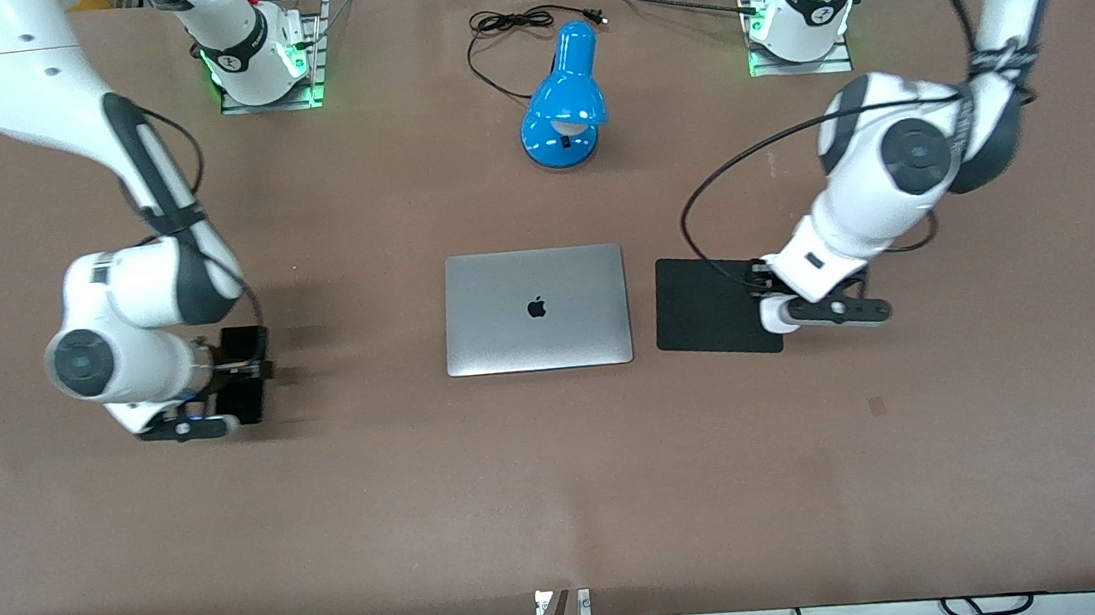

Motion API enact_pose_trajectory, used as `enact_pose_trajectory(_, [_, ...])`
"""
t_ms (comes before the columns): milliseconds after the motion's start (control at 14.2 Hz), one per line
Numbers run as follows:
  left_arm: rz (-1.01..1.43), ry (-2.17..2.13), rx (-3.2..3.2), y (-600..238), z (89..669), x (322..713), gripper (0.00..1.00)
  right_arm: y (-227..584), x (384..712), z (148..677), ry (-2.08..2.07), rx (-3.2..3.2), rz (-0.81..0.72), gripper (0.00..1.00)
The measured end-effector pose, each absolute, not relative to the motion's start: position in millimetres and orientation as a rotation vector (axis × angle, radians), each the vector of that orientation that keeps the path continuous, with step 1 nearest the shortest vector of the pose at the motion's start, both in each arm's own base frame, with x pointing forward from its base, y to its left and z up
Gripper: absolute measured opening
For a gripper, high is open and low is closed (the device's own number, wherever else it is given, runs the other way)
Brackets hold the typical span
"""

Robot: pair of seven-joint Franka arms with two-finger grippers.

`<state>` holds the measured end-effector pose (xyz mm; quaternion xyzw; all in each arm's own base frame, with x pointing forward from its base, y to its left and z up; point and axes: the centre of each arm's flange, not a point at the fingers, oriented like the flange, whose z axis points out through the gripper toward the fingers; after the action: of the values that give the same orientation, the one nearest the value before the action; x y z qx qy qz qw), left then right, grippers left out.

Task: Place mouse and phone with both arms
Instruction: 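Carry the phone toward the laptop while the left gripper carries the mouse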

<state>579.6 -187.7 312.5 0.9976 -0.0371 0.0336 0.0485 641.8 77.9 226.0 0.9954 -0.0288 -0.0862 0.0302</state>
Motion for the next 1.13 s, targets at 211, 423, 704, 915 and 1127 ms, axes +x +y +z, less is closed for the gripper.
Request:
enact_pose_trajectory(211, [0.144,-0.101,3.013,-188,247,563,0.62,130,632,220,-0.098,3.085,-0.282,0.79])
enact_pose_trajectory(423, [0.147,-0.086,2.996,-186,203,554,0.62,158,625,217,-0.105,3.148,-0.321,0.79])
enact_pose_trajectory(704, [0.16,-0.08,2.988,-186,190,553,0.62,199,614,217,-0.085,3.174,-0.315,0.79])
enact_pose_trajectory(915, [0.169,-0.076,2.982,-187,183,552,0.62,222,606,201,-0.066,3.181,-0.27,0.79])
enact_pose_trajectory(1127, [0.177,-0.075,2.978,-187,179,551,0.66,239,600,179,-0.064,3.185,-0.242,0.79])
